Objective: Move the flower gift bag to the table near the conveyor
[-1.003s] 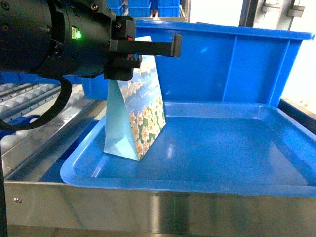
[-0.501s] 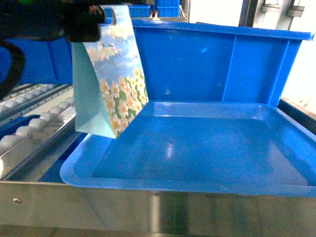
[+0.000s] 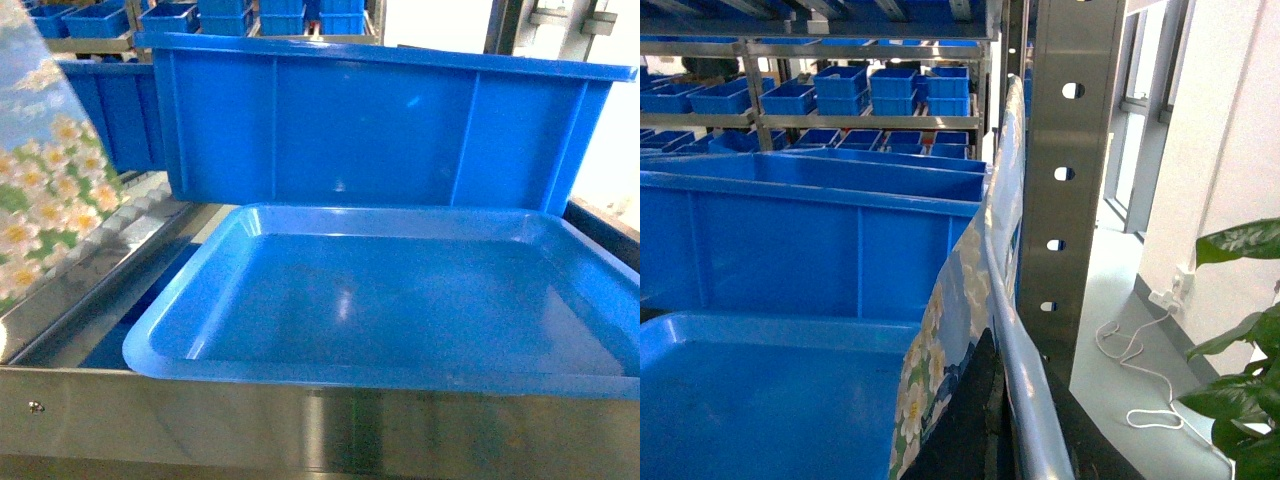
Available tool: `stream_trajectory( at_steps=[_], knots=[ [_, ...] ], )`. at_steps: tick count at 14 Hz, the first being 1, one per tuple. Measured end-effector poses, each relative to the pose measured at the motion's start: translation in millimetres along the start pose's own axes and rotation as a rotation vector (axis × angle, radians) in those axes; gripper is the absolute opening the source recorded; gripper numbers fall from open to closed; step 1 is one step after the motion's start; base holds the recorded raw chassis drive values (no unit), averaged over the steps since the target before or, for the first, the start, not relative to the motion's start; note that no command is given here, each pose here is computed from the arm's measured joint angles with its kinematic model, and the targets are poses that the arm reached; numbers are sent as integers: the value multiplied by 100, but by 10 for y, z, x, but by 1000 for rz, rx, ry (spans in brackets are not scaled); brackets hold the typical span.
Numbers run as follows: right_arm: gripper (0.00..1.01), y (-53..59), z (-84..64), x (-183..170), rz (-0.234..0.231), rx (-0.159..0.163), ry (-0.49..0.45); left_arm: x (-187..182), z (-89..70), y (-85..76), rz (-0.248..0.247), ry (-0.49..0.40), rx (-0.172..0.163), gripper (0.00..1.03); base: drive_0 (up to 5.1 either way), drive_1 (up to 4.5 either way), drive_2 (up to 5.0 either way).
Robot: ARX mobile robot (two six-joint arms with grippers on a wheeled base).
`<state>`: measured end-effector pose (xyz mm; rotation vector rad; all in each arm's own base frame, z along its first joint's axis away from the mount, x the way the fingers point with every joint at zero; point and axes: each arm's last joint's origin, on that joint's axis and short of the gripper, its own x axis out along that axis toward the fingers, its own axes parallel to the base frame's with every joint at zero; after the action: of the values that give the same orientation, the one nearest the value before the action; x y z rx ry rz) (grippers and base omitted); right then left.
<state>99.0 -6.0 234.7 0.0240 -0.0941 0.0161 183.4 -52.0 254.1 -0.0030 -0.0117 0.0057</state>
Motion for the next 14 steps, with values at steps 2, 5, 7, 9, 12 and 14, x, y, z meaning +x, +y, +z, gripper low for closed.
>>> stream_trajectory(
  at_steps=[2,5,7,9,12,14],
  knots=[
    [2,0,0,0,0,0,0,-250,25,216,46,-21,2,2,0,0,0],
    [2,0,0,0,0,0,0,-381,128,259,48,-97,-10,2,-161,45,115],
    [2,-1,-3,0,-5,0,3,-356,78,244,33,-67,-1,2,-461,80,393],
    [2,-1,0,0,-4,0,-1,-358,67,246,37,-66,-1,2,-454,82,401],
    [2,-1,0,0,-4,0,-1,-360,69,246,37,-67,8,2,-465,70,390],
    [2,-1,2,0,-4,-1,-2,-360,69,246,37,-68,8,2,-468,68,387]
  ],
)
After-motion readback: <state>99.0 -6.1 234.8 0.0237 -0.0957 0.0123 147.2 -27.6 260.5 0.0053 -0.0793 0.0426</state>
